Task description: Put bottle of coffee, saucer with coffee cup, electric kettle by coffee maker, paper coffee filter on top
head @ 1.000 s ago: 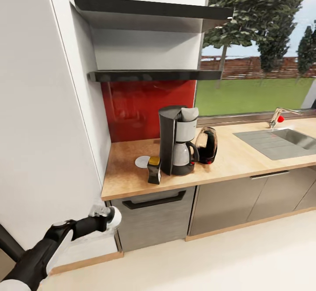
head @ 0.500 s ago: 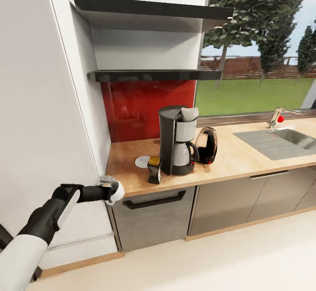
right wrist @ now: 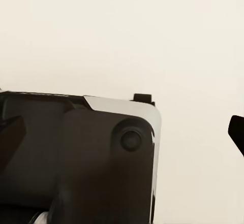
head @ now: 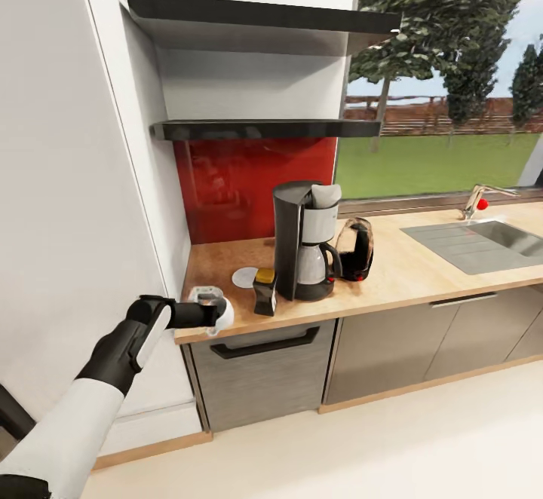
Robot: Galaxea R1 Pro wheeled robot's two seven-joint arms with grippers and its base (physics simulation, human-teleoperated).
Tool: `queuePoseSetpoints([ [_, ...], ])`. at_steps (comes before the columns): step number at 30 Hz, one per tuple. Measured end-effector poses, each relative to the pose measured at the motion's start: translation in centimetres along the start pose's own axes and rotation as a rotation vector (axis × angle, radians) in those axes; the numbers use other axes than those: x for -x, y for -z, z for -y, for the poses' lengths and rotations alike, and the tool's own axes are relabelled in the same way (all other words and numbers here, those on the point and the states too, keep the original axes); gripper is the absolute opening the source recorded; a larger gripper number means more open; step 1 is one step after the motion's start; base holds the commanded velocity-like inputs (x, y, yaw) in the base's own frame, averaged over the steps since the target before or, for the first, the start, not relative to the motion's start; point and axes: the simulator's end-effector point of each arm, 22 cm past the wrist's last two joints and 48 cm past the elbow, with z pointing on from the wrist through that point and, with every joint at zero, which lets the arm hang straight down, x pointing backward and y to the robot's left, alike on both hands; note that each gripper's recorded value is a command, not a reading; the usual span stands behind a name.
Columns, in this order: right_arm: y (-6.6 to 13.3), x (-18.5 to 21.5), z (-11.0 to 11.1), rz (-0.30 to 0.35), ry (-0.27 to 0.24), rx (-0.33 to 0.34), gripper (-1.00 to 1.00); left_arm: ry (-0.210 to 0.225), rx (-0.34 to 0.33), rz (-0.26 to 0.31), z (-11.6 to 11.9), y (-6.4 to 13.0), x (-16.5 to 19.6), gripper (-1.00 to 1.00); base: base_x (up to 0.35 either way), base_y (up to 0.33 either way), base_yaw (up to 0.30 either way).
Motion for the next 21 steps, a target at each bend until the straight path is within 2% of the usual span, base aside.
queuePoseSetpoints([
  [7, 0.1, 0.1, 0.4, 0.002, -0.002, -0.005, 1.00, -0.001, 0.068, 0.008, -0.8, 0.0, 1.0, -1.00, 0.000, 0.000, -0.032],
  [15, 0.1, 0.1, 0.4, 0.002, -0.002, -0.006, 1.00, 0.001, 0.099, 0.005, -2.5, 0.6, 0.9, -1.00, 0.000, 0.000, -0.221],
  [21, 0.1, 0.1, 0.4, 0.001, -0.002, -0.005, 1.00, 0.001, 0.104, 0.004, -2.8, 0.7, 0.8, -1.00, 0.000, 0.000, -0.063],
])
